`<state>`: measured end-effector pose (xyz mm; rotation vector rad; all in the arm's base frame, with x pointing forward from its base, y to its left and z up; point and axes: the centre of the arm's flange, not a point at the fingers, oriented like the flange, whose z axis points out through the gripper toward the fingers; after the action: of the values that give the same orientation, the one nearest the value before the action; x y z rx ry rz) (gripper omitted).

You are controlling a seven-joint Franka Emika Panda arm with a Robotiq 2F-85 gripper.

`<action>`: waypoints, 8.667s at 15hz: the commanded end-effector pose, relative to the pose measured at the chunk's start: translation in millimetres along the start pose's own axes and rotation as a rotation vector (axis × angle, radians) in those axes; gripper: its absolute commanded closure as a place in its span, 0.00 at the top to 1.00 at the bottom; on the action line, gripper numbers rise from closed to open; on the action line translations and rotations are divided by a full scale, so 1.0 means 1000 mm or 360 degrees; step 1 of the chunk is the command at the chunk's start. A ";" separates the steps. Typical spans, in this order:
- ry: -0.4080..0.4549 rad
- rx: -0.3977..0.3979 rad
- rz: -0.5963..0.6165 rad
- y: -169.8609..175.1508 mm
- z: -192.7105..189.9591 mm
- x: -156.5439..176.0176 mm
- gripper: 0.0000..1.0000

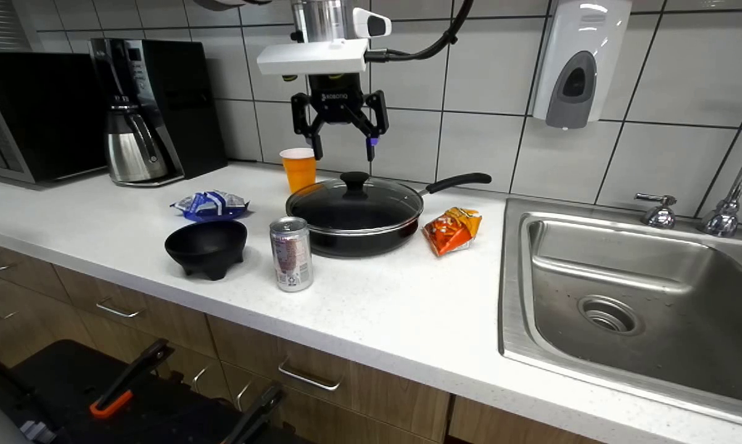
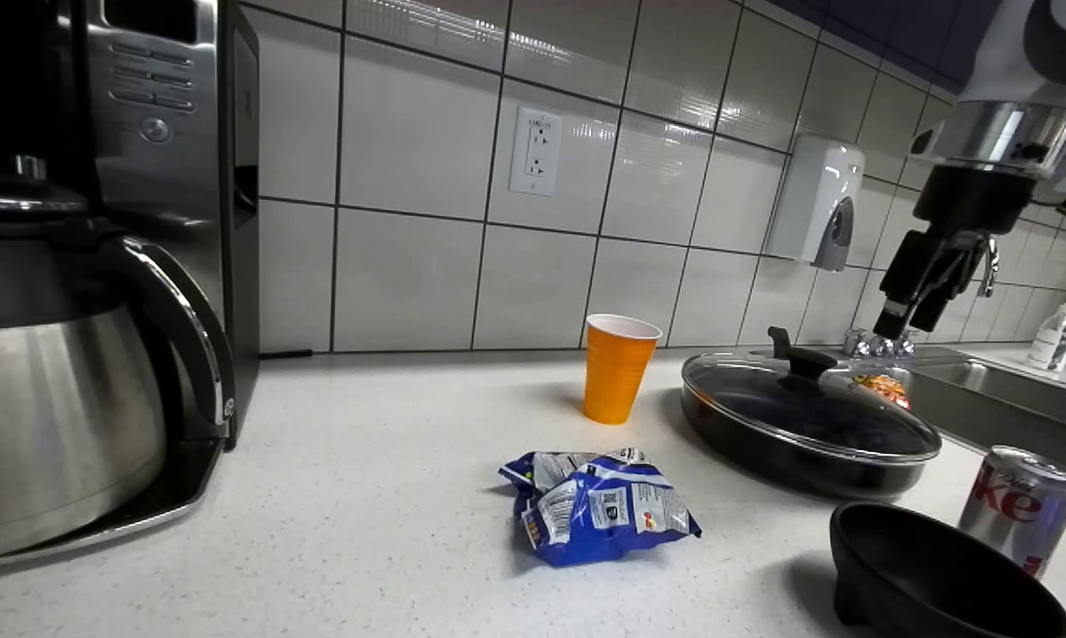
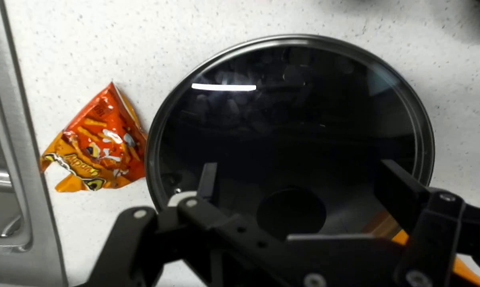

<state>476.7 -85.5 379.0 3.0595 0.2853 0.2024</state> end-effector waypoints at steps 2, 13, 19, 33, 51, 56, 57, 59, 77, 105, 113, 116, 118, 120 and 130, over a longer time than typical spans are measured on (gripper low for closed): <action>0.0105 0.0018 -0.0009 0.004 0.011 0.030 1.00; 0.0083 0.0065 0.0059 0.023 0.040 0.073 1.00; 0.0038 0.0089 0.0039 0.011 0.058 0.084 1.00; -0.0091 0.0080 0.0037 0.007 0.070 0.085 1.00; -0.0078 0.0083 -0.0052 0.003 0.040 0.086 0.39; -0.0066 0.0096 -0.0142 0.003 0.007 0.083 0.39; -0.0062 0.0096 -0.0155 0.003 0.000 0.081 0.39; -0.0053 0.0103 -0.0146 0.005 -0.012 0.077 0.39; -0.0111 0.0088 0.0069 0.079 -0.057 -0.052 0.39; -0.0328 -0.0019 0.0432 0.157 0.059 -0.103 0.39; -0.0265 -0.0062 0.0417 0.152 0.017 -0.106 0.39; -0.0245 -0.0085 0.0436 0.152 0.008 -0.111 0.39; -0.0230 -0.0076 0.0457 0.152 0.004 -0.115 0.39; -0.0236 -0.0072 0.0463 0.149 0.003 -0.121 0.39; -0.0383 0.0030 0.0567 0.165 0.019 -0.146 0.39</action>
<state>373.8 -267.8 338.3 3.0860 -0.2202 -0.1401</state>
